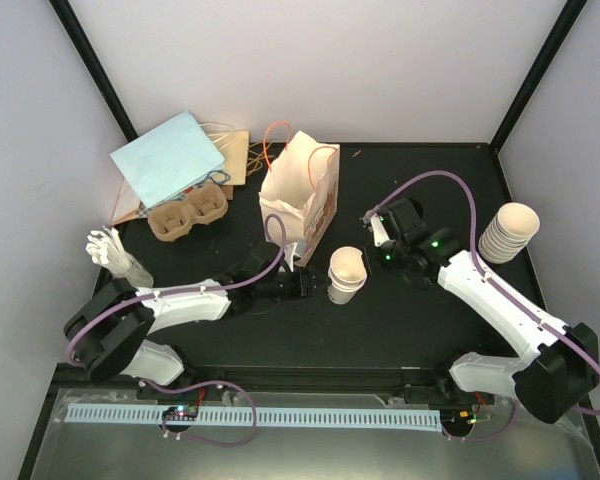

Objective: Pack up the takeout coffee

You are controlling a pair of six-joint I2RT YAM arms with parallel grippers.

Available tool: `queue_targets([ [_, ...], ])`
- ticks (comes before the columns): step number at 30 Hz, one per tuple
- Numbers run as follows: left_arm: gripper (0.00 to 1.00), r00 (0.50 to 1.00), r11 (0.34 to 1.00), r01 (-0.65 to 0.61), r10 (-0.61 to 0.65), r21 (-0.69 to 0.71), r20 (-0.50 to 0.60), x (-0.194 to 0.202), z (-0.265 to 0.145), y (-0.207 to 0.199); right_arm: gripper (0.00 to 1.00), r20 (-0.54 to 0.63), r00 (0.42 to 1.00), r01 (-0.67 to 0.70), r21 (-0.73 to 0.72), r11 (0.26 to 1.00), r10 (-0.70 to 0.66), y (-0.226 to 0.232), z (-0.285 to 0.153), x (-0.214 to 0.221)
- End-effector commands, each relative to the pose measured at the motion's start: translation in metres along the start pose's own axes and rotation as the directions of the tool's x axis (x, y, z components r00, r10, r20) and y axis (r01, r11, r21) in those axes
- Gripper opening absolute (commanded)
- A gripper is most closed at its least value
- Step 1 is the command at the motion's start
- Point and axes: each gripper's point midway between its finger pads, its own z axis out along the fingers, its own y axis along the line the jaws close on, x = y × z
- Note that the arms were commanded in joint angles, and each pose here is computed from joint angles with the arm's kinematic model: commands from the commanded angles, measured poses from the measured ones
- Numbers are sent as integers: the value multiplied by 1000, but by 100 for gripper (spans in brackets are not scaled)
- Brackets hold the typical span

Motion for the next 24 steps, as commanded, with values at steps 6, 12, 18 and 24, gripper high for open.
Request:
queue_targets([
  [6,51,999,1000,-27,26,3,21,-7,2,-8,1,55,998,10,-12,1000,-9,7,-23,-13],
  [12,51,999,999,-37,37,6,30,-8,-2,-10,1,92,996,16,44,999,-20,5,-55,-32],
  [18,52,994,997,-76,77,-14,76,-15,-21,-18,1,135,990,34,43,998,-40,11,-87,-47],
  [24,53,983,987,-118,132,-114,129,-19,-54,-11,1,157,981,136,-126,983,-116,54,-109,-48],
])
